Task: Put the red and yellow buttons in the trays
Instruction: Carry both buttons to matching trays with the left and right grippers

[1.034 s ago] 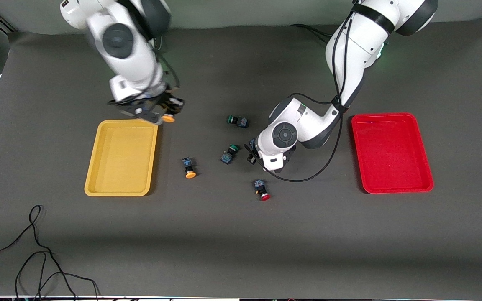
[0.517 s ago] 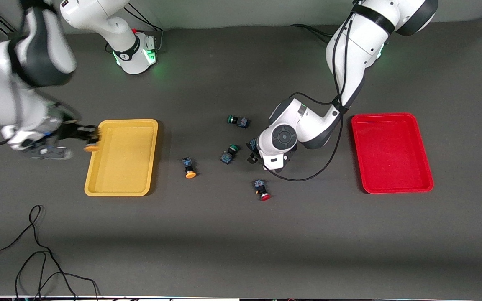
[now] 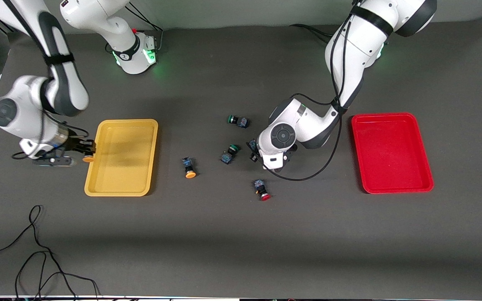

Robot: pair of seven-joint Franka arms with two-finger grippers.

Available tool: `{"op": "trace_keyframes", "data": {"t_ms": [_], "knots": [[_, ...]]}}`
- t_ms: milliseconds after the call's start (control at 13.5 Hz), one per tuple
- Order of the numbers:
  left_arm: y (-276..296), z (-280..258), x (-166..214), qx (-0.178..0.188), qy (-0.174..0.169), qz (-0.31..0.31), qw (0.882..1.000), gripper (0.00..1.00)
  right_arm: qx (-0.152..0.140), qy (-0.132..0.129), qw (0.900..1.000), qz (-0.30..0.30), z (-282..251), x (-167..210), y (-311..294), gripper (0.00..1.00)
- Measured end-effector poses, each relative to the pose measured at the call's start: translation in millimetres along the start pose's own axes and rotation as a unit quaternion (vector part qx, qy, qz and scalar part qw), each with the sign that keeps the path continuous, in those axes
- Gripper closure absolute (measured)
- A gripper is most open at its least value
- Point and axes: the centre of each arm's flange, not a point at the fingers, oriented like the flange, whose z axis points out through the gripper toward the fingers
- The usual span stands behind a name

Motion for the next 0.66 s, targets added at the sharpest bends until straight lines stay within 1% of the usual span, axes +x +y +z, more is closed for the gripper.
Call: {"op": "trace_keyframes", "data": {"t_ms": [74, 148, 222, 369, 443, 591, 665], "knots": [[0.0, -2.4, 2.3, 0.003, 0.001, 0.0, 1.0, 0.59, 0.004, -0.004, 1.0, 0.002, 17.5, 1.9, 0.3, 0.57], [-1.4, -10.3, 9.2, 0.016, 0.002, 0.003, 1.0, 0.59, 0.01, -0.008, 1.0, 0.004, 33.9, 3.2, 1.0, 0.57], [-4.0, -25.5, 22.8, 0.036, 0.0, 0.011, 0.999, 0.59, 0.016, -0.012, 1.0, 0.005, 48.2, 3.2, 1.5, 0.57], [-15.5, -72.2, 67.1, 0.07, -0.008, 0.035, 0.997, 0.59, 0.015, -0.019, 1.0, 0.007, 65.5, 4.6, 1.0, 0.56], [-25.5, -99.0, 92.8, 0.082, -0.013, 0.054, 0.995, 0.59, 0.014, -0.019, 1.0, 0.008, 67.4, 6.6, -0.2, 0.51], [-47.7, -149.5, 136.1, 0.091, -0.023, 0.103, 0.99, 0.59, 0.016, -0.012, 1.0, 0.004, 59.8, 14.5, -3.9, 0.33], [-60.5, -174.9, 156.1, 0.091, -0.024, 0.13, 0.987, 0.59, 0.022, -0.015, 1.0, 0.001, 53.3, 19.2, -7.1, 0.22]]}}
